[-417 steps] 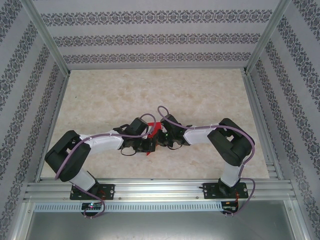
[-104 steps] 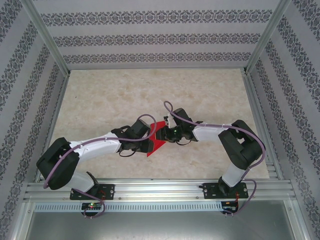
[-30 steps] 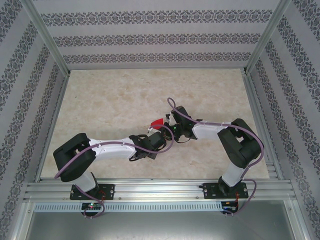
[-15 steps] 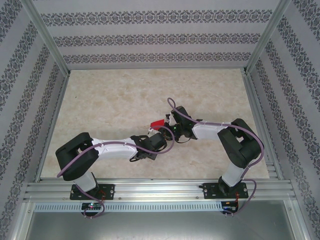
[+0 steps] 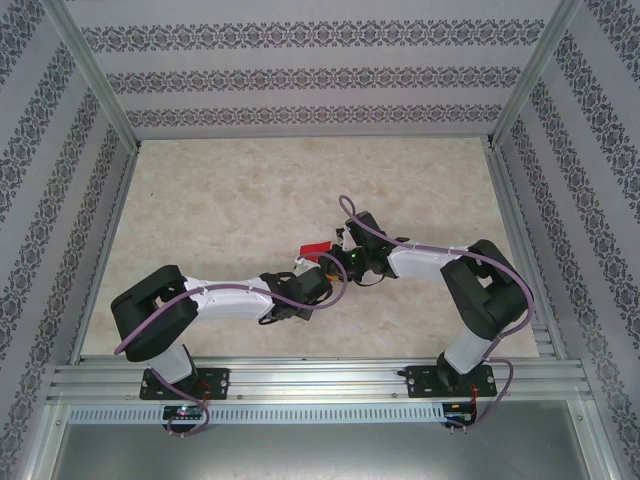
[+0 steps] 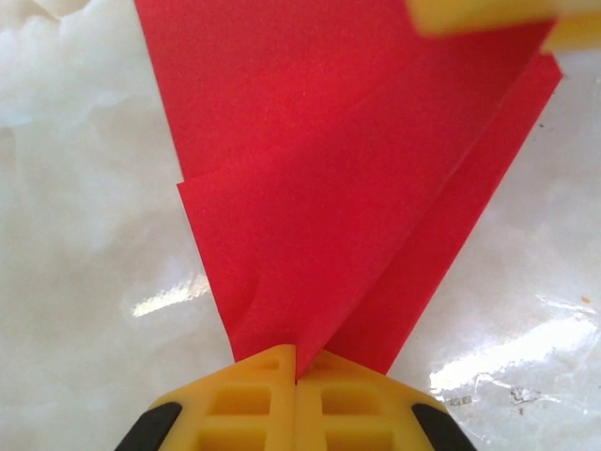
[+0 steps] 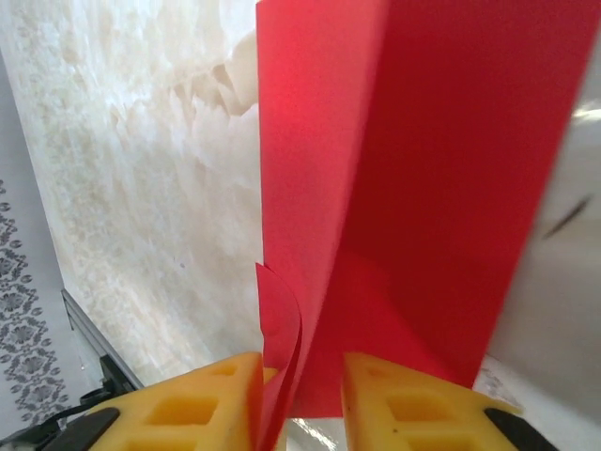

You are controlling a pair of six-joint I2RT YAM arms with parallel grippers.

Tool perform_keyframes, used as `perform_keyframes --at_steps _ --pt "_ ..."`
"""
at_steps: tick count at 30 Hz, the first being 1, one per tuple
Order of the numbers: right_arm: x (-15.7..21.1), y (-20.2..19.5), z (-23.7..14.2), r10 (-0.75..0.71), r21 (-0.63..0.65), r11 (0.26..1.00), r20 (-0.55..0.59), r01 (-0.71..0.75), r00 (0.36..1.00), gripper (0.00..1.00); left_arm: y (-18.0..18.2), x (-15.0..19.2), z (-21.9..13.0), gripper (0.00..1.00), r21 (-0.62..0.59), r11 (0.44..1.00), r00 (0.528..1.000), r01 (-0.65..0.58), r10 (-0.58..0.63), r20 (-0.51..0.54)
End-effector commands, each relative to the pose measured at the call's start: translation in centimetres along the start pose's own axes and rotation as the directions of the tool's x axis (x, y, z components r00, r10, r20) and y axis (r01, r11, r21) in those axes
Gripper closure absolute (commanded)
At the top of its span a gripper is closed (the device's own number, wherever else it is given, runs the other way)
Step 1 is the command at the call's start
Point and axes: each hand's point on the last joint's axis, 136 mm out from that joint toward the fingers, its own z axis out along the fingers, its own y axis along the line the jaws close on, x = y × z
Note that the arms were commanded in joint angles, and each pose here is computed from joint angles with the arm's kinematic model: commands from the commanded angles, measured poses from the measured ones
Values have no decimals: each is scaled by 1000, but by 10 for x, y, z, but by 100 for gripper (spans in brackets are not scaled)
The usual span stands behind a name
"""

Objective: Fold a paper plane with a square sheet of paper (pick it up from the middle)
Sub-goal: Fourth fold the wing at the center of the table.

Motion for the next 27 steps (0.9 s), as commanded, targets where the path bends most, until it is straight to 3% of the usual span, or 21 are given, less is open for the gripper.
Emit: perform_keyframes --at_steps 1,6,11,27 --pt "-10 9 -24 -36 -11 999 76 37 996 69 -7 2 -4 96 78 996 999 47 -47 5" --pt "-14 8 -51 -62 -6 998 147 64 987 60 -9 -4 -12 96 222 967 990 128 -137 27" --pt "-12 18 -65 -89 -57 993 182 101 979 59 -5 -4 -14 95 341 919 978 196 -208 -1" --pt "18 53 -20 -180 -142 972 74 189 981 78 6 0 -18 95 495 796 932 347 -352 -88"
